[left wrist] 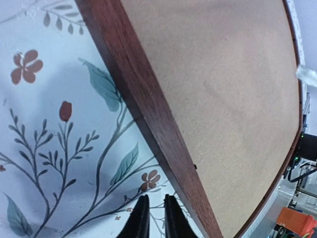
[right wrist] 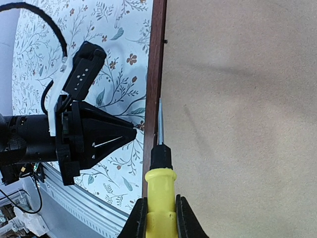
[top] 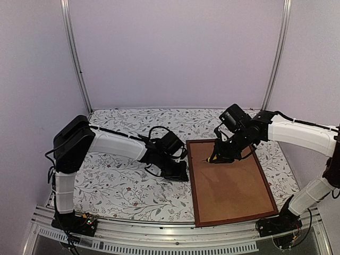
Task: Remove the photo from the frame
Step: Release the fastener from the backboard.
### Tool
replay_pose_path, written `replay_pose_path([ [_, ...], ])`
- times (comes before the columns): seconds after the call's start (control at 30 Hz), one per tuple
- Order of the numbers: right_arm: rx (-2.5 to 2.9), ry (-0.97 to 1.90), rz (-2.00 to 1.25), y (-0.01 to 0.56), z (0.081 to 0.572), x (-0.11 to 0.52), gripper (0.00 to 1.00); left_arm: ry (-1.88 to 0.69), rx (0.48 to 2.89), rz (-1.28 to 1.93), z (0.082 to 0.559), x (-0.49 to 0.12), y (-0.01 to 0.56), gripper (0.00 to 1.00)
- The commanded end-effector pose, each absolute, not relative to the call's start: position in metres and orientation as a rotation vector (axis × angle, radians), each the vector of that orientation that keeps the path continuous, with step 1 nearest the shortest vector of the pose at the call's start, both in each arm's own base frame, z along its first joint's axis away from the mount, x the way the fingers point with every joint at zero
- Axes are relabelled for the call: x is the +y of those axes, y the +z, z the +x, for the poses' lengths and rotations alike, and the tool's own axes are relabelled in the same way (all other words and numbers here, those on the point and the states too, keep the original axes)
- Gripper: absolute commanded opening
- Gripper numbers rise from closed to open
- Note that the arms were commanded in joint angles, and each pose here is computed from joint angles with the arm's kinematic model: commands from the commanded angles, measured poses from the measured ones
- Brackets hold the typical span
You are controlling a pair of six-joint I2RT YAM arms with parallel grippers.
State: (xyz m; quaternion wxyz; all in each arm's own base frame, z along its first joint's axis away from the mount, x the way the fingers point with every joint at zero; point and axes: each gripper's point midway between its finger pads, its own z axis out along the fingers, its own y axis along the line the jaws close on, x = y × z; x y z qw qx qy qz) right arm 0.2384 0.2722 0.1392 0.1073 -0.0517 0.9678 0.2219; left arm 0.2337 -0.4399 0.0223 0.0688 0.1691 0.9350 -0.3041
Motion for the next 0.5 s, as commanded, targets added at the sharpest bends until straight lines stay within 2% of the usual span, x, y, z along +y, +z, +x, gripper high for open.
replay_pose_path([
  [0.0,2.750,0.767,-0.179,0.155,0.251,0.268,0.00,-0.812,2.773,0.516,0.254,-0.439,0.044,0.21],
  [0.23,2.708,0.781,-0.134,0.157,0.260,0.247,0.00,-0.693,2.778,0.531,0.272,-0.449,0.037,0.37],
  [0.47,2.674,0.798,-0.117,0.162,0.260,0.234,0.00,-0.496,2.777,0.569,0.287,-0.457,0.027,0.43],
])
